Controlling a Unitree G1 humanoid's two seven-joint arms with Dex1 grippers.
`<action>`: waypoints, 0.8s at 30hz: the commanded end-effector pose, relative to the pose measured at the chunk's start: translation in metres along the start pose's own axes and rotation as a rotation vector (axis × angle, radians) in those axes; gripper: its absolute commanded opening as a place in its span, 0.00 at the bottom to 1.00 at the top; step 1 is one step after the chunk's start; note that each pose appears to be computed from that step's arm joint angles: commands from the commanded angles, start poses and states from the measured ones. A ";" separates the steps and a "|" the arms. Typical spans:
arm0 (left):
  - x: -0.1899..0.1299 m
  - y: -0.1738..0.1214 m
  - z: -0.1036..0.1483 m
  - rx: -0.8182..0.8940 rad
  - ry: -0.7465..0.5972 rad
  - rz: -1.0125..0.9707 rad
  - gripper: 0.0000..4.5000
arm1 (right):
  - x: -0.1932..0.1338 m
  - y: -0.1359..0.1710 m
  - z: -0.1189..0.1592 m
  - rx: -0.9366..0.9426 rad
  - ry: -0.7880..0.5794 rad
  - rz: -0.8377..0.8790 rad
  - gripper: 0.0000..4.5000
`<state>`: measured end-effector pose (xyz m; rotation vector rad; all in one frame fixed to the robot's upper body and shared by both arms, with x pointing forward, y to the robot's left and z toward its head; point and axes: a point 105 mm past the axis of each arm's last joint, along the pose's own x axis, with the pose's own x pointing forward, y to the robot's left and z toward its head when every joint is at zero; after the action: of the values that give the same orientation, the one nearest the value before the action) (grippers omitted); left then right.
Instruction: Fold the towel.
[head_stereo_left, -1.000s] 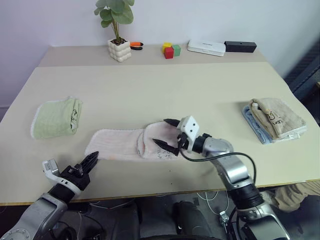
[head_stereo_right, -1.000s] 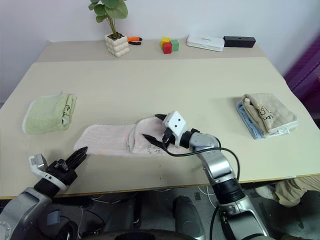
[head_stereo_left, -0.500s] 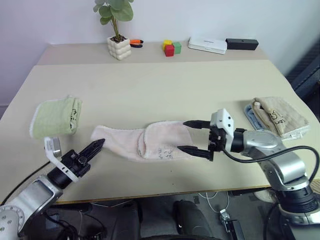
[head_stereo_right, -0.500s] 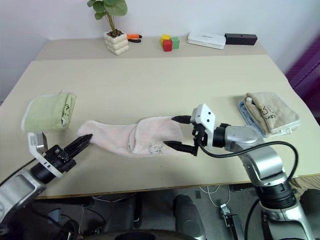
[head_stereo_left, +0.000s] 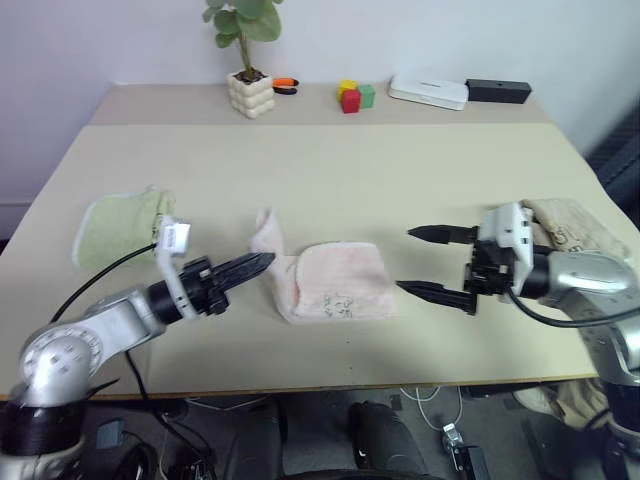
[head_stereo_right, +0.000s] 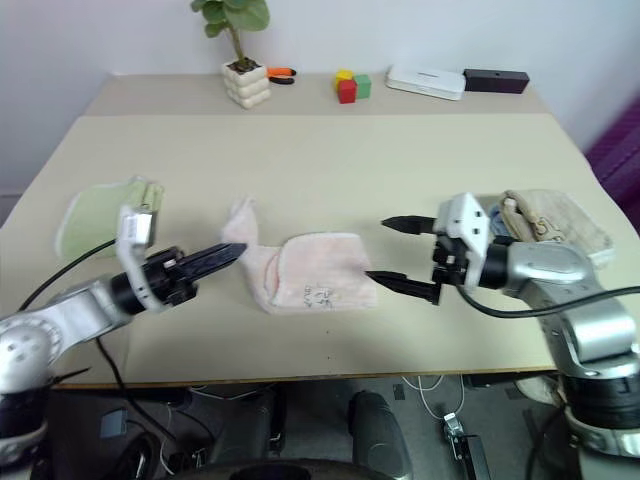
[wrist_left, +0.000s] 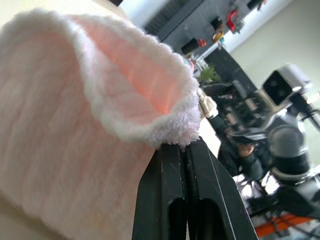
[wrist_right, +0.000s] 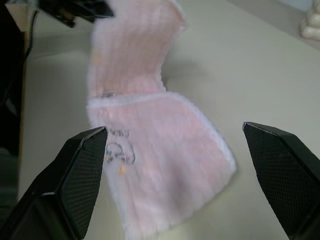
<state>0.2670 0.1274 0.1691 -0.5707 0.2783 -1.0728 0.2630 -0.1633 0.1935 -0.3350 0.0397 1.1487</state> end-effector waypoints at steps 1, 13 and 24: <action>0.015 -0.001 -0.007 0.025 0.061 -0.058 0.00 | -0.010 0.003 0.017 -0.038 -0.034 0.004 0.98; 0.073 -0.005 -0.037 0.052 0.227 -0.239 0.00 | -0.015 0.005 0.016 -0.028 -0.033 -0.048 0.98; 0.107 -0.007 -0.056 0.070 0.280 -0.305 0.00 | -0.016 0.005 0.017 -0.020 -0.039 -0.060 0.98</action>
<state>0.2841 0.0172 0.1275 -0.4222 0.4305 -1.4335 0.2540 -0.1729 0.2008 -0.2914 0.0199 1.0897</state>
